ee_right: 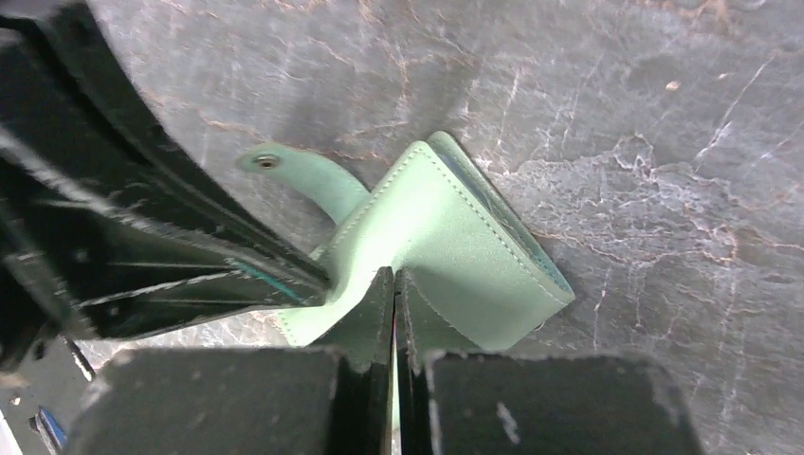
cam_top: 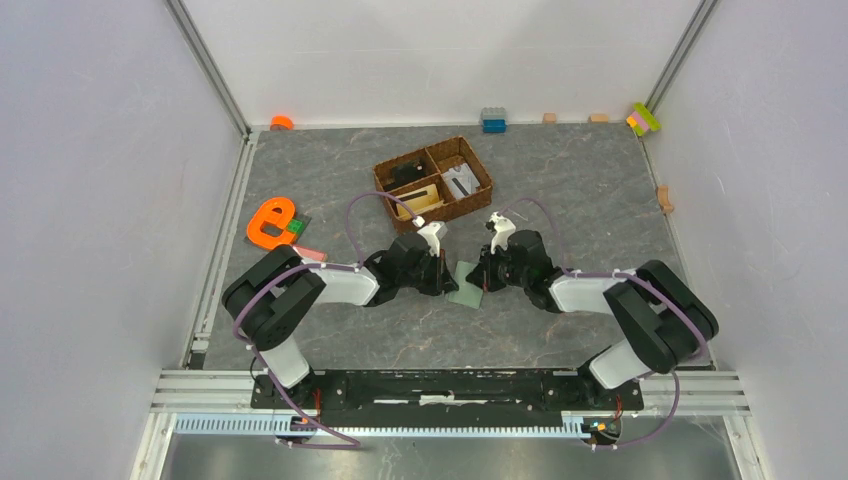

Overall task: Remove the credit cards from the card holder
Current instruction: Close the card holder at the center of the board.

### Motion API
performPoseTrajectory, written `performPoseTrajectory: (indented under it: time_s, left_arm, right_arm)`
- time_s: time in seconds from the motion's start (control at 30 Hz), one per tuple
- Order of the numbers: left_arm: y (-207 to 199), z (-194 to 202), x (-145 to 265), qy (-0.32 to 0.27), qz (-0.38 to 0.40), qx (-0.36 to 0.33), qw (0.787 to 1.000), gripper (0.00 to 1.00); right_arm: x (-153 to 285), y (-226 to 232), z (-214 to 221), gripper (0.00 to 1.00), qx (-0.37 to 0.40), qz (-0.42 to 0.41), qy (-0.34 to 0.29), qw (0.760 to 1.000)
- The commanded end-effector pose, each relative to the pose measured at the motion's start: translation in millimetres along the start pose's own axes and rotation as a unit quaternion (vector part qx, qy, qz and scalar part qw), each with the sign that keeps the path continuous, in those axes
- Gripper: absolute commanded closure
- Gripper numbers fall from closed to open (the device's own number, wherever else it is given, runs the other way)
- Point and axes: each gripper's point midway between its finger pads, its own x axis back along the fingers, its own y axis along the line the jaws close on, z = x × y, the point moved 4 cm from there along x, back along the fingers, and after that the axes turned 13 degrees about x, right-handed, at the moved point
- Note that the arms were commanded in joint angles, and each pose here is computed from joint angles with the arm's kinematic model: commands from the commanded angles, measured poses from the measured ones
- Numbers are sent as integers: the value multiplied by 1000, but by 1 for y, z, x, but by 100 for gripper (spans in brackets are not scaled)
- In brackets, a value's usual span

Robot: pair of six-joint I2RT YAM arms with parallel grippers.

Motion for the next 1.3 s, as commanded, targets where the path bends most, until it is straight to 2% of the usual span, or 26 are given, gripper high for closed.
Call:
performPoseTrajectory:
  time_s: [0.0,0.17,0.33,0.43,0.57,0.63,0.9,1.03,1.17,1.27]
  left_arm:
    - [6,10,-4,25,-8,15,1000,98]
    - [5,10,-4,28,-7,14,999,98]
    - [2,8,-3,25,-3,13,1000,98]
    - [3,8,-3,25,-3,12,1000,98]
    - [2,8,-3,27,-2,12,1000,98]
    - [1,8,-3,28,-1,12,1000,98]
    - [0,7,-3,28,3,12,1000,98]
    - [-1,7,-2,28,4,12,1000,98]
    - [-3,6,-1,27,8,11,1000,98]
    - [-5,5,1,26,11,10,1000,98]
  right_arm:
    - [-9,-18,15,100,-4,51,54,997]
    - [4,-14,-8,100,15,57,6,998]
    - [19,-30,-21,100,28,128,-9,991]
    - [11,-30,-11,100,23,116,14,993]
    - [-8,-31,9,100,10,92,78,993]
    - [-7,-31,10,100,11,92,78,993]
    - [32,-11,-12,100,52,67,-38,996]
    - [31,3,2,100,52,26,-10,998]
    - [19,2,12,100,40,19,29,999]
    - [19,1,9,100,39,22,22,999]
